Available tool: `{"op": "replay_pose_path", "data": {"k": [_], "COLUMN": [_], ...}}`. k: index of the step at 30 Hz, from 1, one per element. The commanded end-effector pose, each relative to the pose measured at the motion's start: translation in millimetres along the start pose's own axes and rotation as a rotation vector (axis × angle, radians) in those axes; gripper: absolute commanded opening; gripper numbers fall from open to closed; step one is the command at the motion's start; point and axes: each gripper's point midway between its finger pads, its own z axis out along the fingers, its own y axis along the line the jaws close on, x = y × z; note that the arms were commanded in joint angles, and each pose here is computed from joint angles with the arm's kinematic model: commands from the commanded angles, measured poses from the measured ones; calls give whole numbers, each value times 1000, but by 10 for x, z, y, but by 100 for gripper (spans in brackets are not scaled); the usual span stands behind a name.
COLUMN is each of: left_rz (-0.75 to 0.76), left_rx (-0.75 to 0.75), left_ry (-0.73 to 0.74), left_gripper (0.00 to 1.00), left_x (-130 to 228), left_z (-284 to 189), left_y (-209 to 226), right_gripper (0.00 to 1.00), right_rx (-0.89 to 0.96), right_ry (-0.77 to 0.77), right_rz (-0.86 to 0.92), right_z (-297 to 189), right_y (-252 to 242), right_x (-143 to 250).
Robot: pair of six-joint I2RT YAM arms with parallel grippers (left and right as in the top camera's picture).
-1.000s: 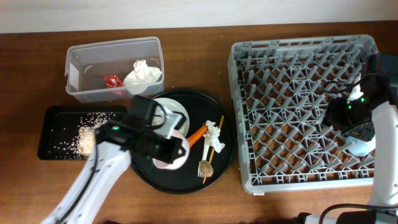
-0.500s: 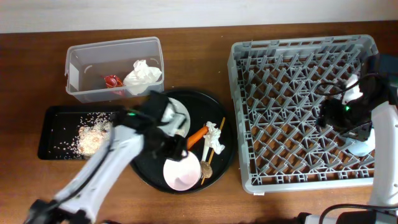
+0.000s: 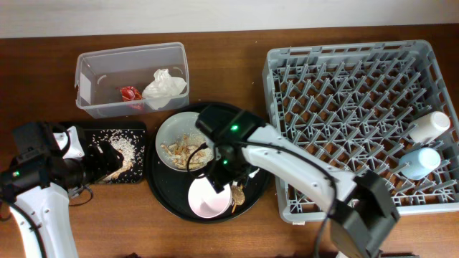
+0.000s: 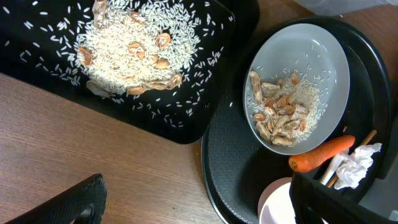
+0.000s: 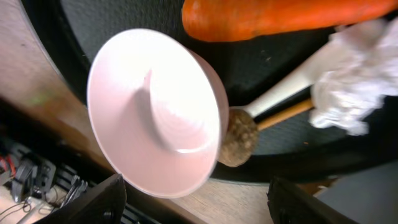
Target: Sort waste into correct bins and load items into the dishwasher rack
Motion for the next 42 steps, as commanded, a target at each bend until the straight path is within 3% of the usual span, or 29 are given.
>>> {"op": "replay_pose_path", "data": {"k": [1, 3, 7, 8, 10, 14, 16, 18, 22, 25, 28, 31, 34, 38, 42], "left_rz": [-6, -6, -6, -6, -6, -6, -6, -10, -11, -14, -14, -14, -14, -14, -14], "left_rx": [4, 4, 4, 4, 4, 4, 5, 5, 4, 4, 4, 4, 4, -23, -30], "left_ry": [-18, -18, -17, -17, -17, -17, -17, -17, -14, -14, -14, -14, -14, -18, -18], "left_gripper": [94, 94, 94, 94, 94, 94, 94, 94, 94, 94, 94, 94, 94, 94, 94], "left_x": [-32, -32, -30, -30, -30, -29, -30, -30, -22, -22, -22, -22, -23, -29, -30], "left_z": [-47, -47, -47, -47, -47, -47, -47, -47, -47, -47, -47, -47, -47, -47, -48], "left_y": [-11, -11, -11, -11, -11, -11, -11, -12, -11, -11, -11, -10, -9, 37, 48], "right_gripper": [70, 61, 12, 4, 4, 4, 4, 4, 4, 4, 4, 4, 4, 4, 4], "right_rx": [82, 119, 129, 127, 143, 379, 698, 1102, 1257, 1361, 1618, 1669, 1670, 1667, 1656], "right_ry": [63, 95, 117, 113, 41, -336, -585, -682, -793, -822, -772, -821, -789, -633, -502], "right_rz": [109, 134, 139, 140, 144, 247, 447, 650, 965, 1124, 1226, 1249, 1226, 1155, 1121], "right_z": [403, 558, 648, 629, 420, -988, -2010, -2814, -3348, -3545, -3791, -3813, -3576, -2939, -2501], "right_y": [-36, -115, -146, -146, -201, -877, -1767, -2559, -3492, -3970, -4259, -4420, -4619, -4971, -5257], "right_x": [-34, -27, -17, -27, -143, -398, -149, 306, 704, 985, 1163, 978, 783, 526, 550]}}
